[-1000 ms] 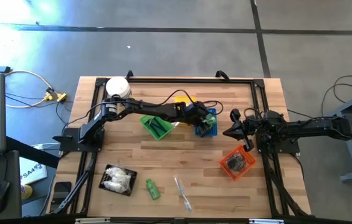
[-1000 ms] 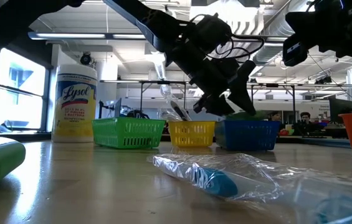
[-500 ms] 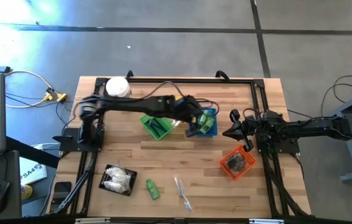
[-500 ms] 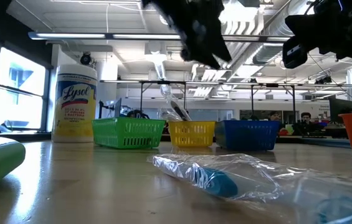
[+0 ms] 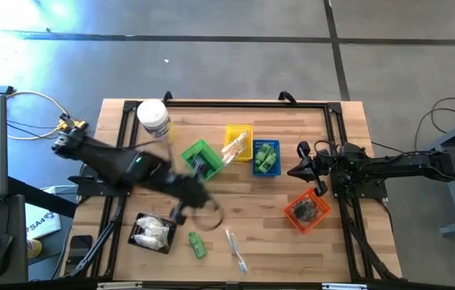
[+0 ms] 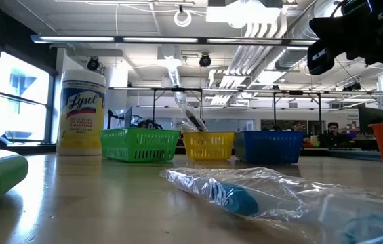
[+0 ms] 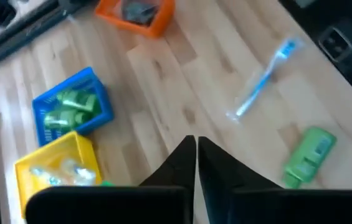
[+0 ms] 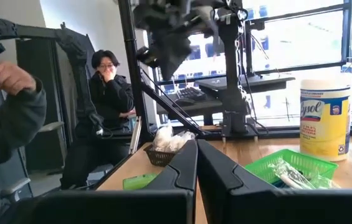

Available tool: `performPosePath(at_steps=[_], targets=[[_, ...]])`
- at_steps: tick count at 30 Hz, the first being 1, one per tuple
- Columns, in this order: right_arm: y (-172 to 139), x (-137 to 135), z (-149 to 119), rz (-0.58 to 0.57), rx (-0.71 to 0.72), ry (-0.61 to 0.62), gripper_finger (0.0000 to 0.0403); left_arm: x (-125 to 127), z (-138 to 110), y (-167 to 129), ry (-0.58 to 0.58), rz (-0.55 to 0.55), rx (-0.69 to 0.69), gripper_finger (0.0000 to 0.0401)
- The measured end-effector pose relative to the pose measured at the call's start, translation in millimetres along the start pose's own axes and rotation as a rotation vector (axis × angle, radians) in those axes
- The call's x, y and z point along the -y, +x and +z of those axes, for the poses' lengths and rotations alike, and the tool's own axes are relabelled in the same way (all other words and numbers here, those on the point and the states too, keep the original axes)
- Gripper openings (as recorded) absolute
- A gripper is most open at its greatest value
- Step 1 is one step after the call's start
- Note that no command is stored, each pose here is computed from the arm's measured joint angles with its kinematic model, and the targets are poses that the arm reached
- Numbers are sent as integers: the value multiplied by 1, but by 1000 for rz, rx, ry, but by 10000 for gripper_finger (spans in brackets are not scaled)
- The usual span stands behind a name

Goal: Pick & Place Travel size toiletries
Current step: Put the blue toothbrush into the yellow basket

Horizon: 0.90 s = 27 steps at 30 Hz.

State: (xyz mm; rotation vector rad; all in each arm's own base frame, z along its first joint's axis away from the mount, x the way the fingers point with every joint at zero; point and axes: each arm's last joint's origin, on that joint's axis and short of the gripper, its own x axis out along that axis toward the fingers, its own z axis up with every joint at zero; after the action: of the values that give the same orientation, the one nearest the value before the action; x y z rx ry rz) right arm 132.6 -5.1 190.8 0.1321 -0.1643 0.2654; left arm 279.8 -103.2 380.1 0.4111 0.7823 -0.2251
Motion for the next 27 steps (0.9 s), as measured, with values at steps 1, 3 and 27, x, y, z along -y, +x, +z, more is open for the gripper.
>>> performPosePath(at_steps=[1,3,27], targets=[[0,0,0,-1,0,0,2,8,-5,-3,17,2,11,10],[0,0,0,-2,-2,1,2,21,-20,-6,35,18,27,3],[3,4,-8,-49,-58,23,2,42,-218,31,-335,98,534,0]])
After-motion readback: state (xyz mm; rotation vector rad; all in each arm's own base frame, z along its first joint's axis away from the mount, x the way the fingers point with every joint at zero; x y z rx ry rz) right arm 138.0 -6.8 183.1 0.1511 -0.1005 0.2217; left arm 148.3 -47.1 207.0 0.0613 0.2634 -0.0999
